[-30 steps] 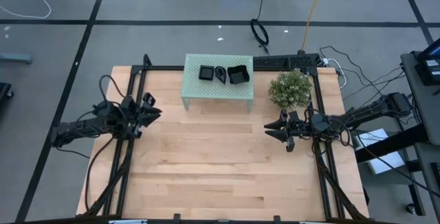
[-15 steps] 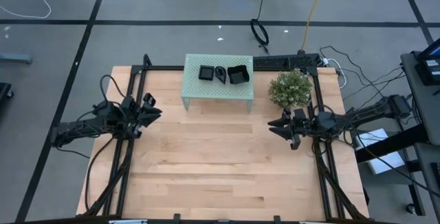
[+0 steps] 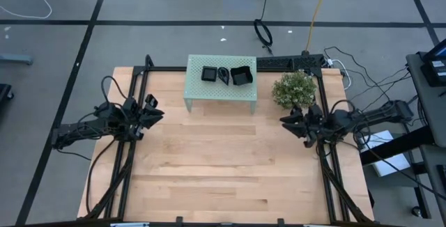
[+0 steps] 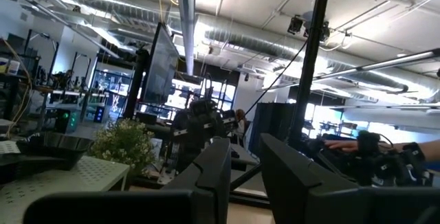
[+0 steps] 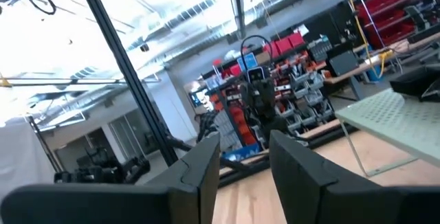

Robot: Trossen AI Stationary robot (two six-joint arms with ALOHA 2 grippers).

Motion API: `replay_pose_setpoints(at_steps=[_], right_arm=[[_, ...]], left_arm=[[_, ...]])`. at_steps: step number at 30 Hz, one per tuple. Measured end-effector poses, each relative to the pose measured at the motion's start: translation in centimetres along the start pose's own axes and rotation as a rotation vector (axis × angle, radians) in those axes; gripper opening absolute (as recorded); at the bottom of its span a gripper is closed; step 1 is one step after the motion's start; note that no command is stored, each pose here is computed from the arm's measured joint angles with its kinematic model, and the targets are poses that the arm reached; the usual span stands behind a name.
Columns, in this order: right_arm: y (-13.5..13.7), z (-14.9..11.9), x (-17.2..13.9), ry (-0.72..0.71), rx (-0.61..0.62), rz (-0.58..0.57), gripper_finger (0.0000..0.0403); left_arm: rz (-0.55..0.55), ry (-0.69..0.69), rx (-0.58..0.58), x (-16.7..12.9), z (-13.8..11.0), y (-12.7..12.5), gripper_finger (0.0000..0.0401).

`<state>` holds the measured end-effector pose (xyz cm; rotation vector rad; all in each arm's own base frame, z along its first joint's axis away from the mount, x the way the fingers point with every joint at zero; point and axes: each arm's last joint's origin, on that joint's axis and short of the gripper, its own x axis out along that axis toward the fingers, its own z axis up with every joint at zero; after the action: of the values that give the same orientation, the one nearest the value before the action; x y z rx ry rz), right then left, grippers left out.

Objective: Pick & Place Mini shaped plates
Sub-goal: Return to Home Position

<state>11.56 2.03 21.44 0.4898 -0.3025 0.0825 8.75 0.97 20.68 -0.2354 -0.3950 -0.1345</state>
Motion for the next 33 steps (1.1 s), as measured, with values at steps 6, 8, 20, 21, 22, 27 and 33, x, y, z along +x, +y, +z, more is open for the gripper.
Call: replay_pose_setpoints(at_steps=[6,8,20,21,22,27,33], right_arm=[[-0.3,-0.2,-0.7,-0.030,0.007,0.014,0.0114],[-0.4,-0.4,-1.1,-0.043,0.010,0.018,0.0114],[-1.8,-2.5,-1.8,0.184,-0.169,-0.090,0.0114],[-1.8,-2.4,-1.8,0.182,-0.182,-0.098,0.0114],[-1.9,-2.4,-1.7,0.177,-0.198,-0.106,0.0114],[-2.2,-1.0,-1.5,0.049,-0.327,-0.135,0.0114],[-2.4,0.9,-1.6,-0.121,-0.502,-0.184,0.0114]], left_arm=[[0.000,0.000,0.000,0.0,0.0,0.0,0.0081],[0.000,0.000,0.000,0.0,0.0,0.0,0.0081],[-0.002,-0.001,-0.001,0.0,0.0,0.0,0.0081],[-0.002,-0.001,-0.001,0.0,0.0,0.0,0.0081],[-0.002,-0.001,-0.001,0.0,0.0,0.0,0.0081],[-0.002,-0.001,0.000,0.0,0.0,0.0,0.0081],[-0.002,-0.002,-0.001,0.0,0.0,0.0,0.0081]])
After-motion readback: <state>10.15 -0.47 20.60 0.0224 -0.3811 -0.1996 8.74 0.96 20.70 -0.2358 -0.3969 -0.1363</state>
